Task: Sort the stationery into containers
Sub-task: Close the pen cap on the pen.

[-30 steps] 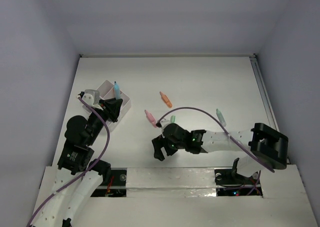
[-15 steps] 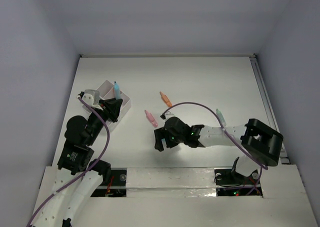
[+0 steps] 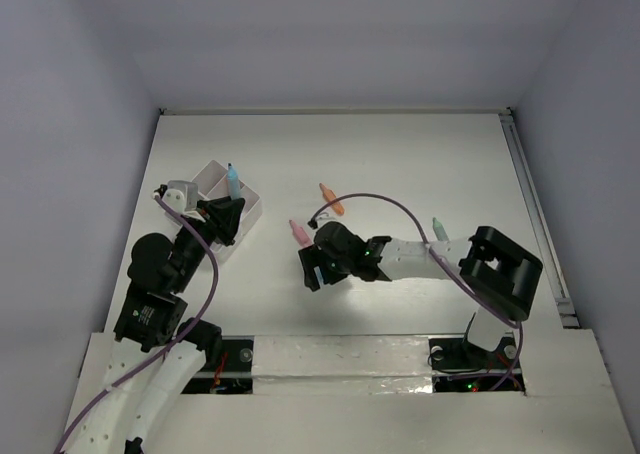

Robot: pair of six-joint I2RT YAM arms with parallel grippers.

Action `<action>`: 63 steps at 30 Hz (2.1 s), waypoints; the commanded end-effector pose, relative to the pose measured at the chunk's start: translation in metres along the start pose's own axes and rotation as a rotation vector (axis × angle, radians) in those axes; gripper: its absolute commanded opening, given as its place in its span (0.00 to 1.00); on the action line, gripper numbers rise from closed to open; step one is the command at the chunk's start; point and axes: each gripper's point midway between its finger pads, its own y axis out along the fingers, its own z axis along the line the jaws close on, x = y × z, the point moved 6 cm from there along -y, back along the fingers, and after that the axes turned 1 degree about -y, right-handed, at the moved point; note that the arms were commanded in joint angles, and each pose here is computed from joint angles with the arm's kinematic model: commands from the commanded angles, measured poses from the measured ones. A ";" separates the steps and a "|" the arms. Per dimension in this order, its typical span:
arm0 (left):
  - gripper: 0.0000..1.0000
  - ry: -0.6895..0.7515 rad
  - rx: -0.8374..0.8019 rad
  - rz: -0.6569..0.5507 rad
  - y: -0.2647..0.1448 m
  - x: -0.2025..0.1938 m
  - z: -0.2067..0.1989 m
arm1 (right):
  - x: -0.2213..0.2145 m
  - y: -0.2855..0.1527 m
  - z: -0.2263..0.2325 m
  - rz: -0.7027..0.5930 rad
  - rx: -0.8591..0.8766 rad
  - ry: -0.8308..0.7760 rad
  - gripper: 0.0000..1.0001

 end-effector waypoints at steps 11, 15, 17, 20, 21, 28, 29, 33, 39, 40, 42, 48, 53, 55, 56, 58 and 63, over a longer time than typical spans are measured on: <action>0.00 0.012 -0.032 -0.070 -0.004 0.017 -0.006 | 0.005 0.018 -0.015 0.102 -0.161 -0.094 0.62; 0.00 0.012 -0.031 -0.068 -0.004 0.017 -0.006 | 0.010 0.021 -0.017 0.104 -0.198 -0.114 0.57; 0.00 0.012 -0.031 -0.068 -0.004 0.017 -0.006 | 0.009 0.022 -0.019 0.117 -0.215 -0.125 0.56; 0.00 0.010 -0.030 -0.069 -0.004 0.017 -0.006 | 0.011 0.021 -0.020 0.129 -0.235 -0.143 0.53; 0.00 0.012 -0.030 -0.069 -0.004 0.017 -0.006 | 0.011 0.021 -0.021 0.129 -0.245 -0.147 0.52; 0.00 0.012 -0.032 -0.065 -0.004 0.016 -0.006 | 0.011 0.023 -0.028 0.200 -0.314 -0.210 0.22; 0.00 0.012 -0.032 -0.065 -0.003 0.016 -0.006 | 0.013 0.022 -0.028 0.192 -0.317 -0.210 0.17; 0.00 0.011 -0.046 -0.054 -0.002 0.014 -0.008 | 0.034 0.006 -0.015 0.082 -0.257 -0.185 0.03; 0.00 0.009 -0.091 0.025 0.009 0.002 -0.011 | 0.119 -0.066 0.029 -0.335 -0.071 -0.102 0.00; 0.00 0.009 -0.097 0.032 0.010 0.000 -0.011 | 0.138 -0.081 0.037 -0.431 -0.042 -0.082 0.00; 0.00 0.007 -0.108 0.046 0.013 -0.002 -0.012 | 0.165 -0.116 0.045 -0.587 -0.012 -0.027 0.00; 0.00 0.007 -0.100 0.088 0.020 -0.010 -0.010 | 0.244 -0.198 0.081 -0.993 0.163 0.088 0.00; 0.00 0.003 -0.109 0.126 0.026 -0.017 -0.009 | 0.282 -0.214 0.102 -1.103 0.210 0.100 0.00; 0.00 0.003 -0.118 0.133 0.026 -0.018 -0.010 | 0.291 -0.213 0.110 -1.114 0.241 0.105 0.00; 0.00 0.001 -0.122 0.140 0.027 -0.019 -0.010 | 0.294 -0.213 0.112 -1.117 0.251 0.106 0.00; 0.00 0.002 -0.124 0.140 0.027 -0.019 -0.010 | 0.301 -0.211 0.118 -1.121 0.267 0.108 0.00; 0.00 0.002 -0.133 0.132 0.026 -0.017 -0.012 | 0.310 -0.197 0.127 -1.090 0.268 0.098 0.00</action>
